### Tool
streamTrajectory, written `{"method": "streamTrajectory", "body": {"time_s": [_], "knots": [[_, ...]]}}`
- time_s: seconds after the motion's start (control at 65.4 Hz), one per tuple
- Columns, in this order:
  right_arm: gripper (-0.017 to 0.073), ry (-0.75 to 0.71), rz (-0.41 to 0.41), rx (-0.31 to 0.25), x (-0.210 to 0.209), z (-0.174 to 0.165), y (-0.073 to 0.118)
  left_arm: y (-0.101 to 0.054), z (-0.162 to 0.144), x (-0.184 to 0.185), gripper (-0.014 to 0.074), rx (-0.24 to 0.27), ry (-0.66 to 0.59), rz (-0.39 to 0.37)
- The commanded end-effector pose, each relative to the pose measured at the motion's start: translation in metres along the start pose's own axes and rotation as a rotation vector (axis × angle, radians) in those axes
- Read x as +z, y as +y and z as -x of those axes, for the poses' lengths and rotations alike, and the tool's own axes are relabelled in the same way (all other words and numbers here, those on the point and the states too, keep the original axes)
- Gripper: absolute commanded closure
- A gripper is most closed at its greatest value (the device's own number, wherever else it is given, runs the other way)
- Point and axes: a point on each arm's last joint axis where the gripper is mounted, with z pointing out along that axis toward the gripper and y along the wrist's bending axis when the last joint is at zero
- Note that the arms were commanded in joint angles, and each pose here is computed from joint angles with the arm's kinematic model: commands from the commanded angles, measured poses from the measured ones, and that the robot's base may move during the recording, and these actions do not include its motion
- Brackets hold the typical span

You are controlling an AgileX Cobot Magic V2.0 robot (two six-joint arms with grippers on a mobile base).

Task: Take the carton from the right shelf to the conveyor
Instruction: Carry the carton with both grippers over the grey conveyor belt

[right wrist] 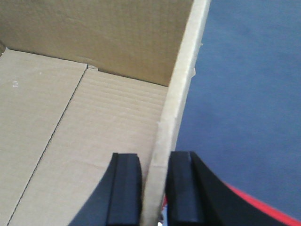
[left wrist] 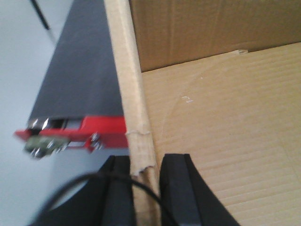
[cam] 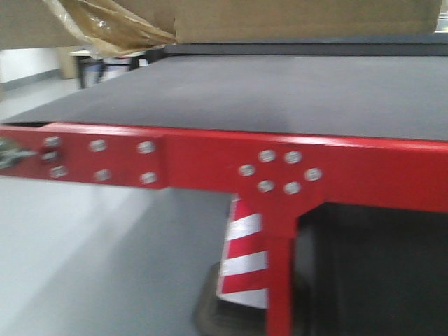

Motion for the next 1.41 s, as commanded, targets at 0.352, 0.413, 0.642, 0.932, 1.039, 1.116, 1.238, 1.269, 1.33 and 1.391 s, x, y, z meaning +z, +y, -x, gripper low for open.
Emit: {"method": "streamTrajectory", "body": {"time_s": [0.352, 0.413, 0.642, 0.932, 1.039, 1.116, 1.238, 1.269, 1.33, 1.391], "knots": [[0.0618, -0.061, 0.023, 0.001, -0.0062, 0.0054, 0.0016, -0.0010, 0.0046, -0.0051, 0.0613, 0.010, -0.055, -0.019], [0.0618, -0.061, 0.023, 0.001, -0.0062, 0.0054, 0.0016, -0.0010, 0.0046, -0.0051, 0.0613, 0.010, -0.055, -0.019], [0.0618, -0.061, 0.023, 0.001, -0.0062, 0.0054, 0.0016, -0.0009, 0.0047, -0.0051, 0.0613, 0.010, -0.055, -0.017], [0.0618, -0.061, 0.023, 0.001, -0.0062, 0.0054, 0.0016, -0.0009, 0.0047, -0.0051, 0.0613, 0.010, -0.055, -0.017], [0.0618, -0.061, 0.023, 0.001, -0.0062, 0.0054, 0.0016, -0.0009, 0.0047, -0.0051, 0.0613, 0.010, -0.055, -0.017], [0.0618, -0.061, 0.023, 0.001, -0.0062, 0.0054, 0.0016, -0.0009, 0.0047, -0.0051, 0.0613, 0.010, -0.055, -0.017], [0.0618, -0.061, 0.023, 0.001, -0.0062, 0.0054, 0.0016, -0.0009, 0.0047, -0.0051, 0.0613, 0.010, -0.055, -0.017], [0.0618, -0.061, 0.023, 0.001, -0.0062, 0.0054, 0.0016, -0.0009, 0.0047, -0.0051, 0.0613, 0.010, -0.055, -0.017], [0.0618, -0.061, 0.023, 0.001, -0.0062, 0.0054, 0.0016, -0.0009, 0.0047, -0.0051, 0.0613, 0.010, -0.055, -0.017], [0.0618, -0.061, 0.023, 0.001, -0.0062, 0.0054, 0.0016, -0.0009, 0.0047, -0.0051, 0.0613, 0.010, -0.055, -0.017]]}}
